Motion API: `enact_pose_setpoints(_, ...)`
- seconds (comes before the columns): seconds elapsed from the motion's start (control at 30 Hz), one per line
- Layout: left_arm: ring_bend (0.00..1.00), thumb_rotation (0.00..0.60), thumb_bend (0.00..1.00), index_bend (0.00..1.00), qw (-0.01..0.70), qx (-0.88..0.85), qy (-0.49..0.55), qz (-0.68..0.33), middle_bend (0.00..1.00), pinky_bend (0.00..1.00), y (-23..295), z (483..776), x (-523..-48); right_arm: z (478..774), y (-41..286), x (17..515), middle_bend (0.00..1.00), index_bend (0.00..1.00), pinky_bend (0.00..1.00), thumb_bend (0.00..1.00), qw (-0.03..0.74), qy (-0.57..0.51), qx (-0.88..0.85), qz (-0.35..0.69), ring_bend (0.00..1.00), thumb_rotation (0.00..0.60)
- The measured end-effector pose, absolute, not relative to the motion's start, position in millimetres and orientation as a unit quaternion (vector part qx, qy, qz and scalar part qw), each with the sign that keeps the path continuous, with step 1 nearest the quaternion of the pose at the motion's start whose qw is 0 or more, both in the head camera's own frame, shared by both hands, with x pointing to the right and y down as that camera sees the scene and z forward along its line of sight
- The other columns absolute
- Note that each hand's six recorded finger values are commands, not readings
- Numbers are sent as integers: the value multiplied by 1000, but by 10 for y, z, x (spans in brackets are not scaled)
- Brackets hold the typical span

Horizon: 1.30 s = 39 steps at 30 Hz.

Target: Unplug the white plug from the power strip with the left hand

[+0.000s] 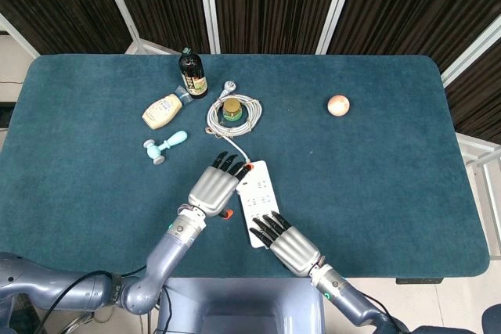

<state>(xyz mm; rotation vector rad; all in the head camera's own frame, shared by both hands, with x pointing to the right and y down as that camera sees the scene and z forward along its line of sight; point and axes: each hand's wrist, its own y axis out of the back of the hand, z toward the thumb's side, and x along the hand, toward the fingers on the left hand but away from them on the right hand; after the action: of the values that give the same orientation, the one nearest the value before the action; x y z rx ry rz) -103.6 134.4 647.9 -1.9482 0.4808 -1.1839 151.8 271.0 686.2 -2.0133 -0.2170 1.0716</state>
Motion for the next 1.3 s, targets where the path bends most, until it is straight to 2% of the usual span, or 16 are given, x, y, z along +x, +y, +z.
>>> enact_pose_setpoints(0.47, 46, 600, 141, 207, 421, -750, 149, -488, 221, 0, 1340, 6736, -810, 6868, 2732, 1613, 52, 36, 69, 803, 401, -90, -801, 435, 44, 600)
enact_pose_setpoints(0.67, 47, 600, 176, 247, 435, -748, 134, -484, 279, 0, 1293, 6773, -725, 6867, 2712, 1660, 55, 41, 69, 803, 400, -93, -799, 439, 49, 600)
enact_pose_setpoints(0.97, 47, 600, 185, 307, 441, -749, 117, -481, 290, 0, 1263, 6834, -687, 6868, 2686, 1710, 62, 49, 69, 804, 398, -97, -797, 444, 54, 600)
enact_pose_setpoints(1.3, 48, 600, 184, 298, 463, -750, 93, -463, 297, 9, 1204, 6903, -675, 6890, 2695, 1777, 64, 54, 69, 804, 394, -99, -794, 452, 58, 600)
